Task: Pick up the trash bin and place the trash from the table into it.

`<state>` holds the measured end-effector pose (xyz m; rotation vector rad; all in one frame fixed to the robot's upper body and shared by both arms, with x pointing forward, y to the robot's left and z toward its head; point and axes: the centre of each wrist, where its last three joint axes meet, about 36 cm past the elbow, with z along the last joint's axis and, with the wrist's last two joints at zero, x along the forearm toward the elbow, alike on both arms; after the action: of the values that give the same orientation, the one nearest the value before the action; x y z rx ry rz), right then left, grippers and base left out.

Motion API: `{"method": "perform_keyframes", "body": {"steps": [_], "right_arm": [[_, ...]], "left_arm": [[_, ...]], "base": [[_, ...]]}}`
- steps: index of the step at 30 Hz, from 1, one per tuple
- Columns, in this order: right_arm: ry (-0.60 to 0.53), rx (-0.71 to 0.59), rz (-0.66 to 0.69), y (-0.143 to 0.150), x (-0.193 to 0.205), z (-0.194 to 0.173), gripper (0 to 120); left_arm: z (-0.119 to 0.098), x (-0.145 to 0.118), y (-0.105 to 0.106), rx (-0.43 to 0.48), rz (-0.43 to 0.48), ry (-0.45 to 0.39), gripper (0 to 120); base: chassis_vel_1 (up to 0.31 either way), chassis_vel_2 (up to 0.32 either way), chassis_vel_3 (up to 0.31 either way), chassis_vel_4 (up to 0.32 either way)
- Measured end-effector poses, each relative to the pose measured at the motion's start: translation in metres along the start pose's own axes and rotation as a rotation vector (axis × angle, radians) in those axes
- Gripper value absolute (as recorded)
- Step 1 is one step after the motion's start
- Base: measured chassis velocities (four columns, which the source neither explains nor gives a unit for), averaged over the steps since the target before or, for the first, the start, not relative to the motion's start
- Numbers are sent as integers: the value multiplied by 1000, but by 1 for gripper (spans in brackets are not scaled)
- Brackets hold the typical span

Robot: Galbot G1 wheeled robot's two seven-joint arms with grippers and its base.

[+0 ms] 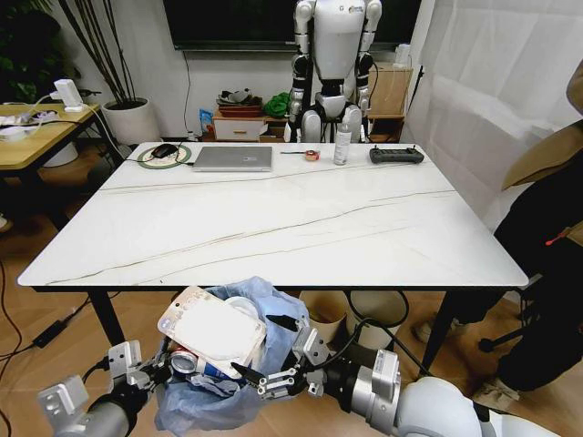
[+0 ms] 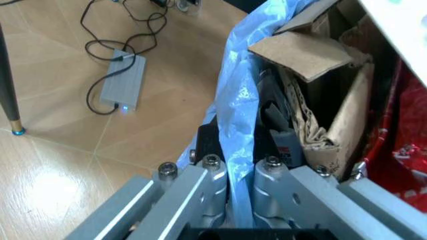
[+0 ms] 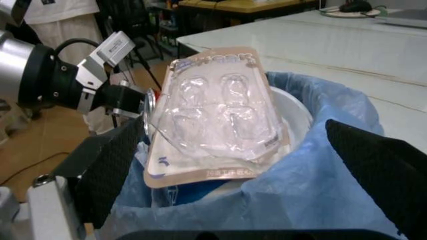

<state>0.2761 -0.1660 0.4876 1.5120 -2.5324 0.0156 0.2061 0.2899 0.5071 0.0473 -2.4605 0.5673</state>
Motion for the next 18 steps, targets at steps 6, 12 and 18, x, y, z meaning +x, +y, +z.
{"method": "perform_keyframes", "body": {"steps": [6,12,18], "right_arm": [[-4,25,36,-2,12,-7,100],[-130,8,225,-11,13,-21,100],[-250,-29,430,-44,18,-18,100]], "left_arm": [[2,1,0,-8,-4,10,0],[4,3,2,-37,-14,18,0],[5,8,1,-58,-20,20,0]], "base": [[0,0,0,0],[0,0,0,0],[0,0,0,0]]}}
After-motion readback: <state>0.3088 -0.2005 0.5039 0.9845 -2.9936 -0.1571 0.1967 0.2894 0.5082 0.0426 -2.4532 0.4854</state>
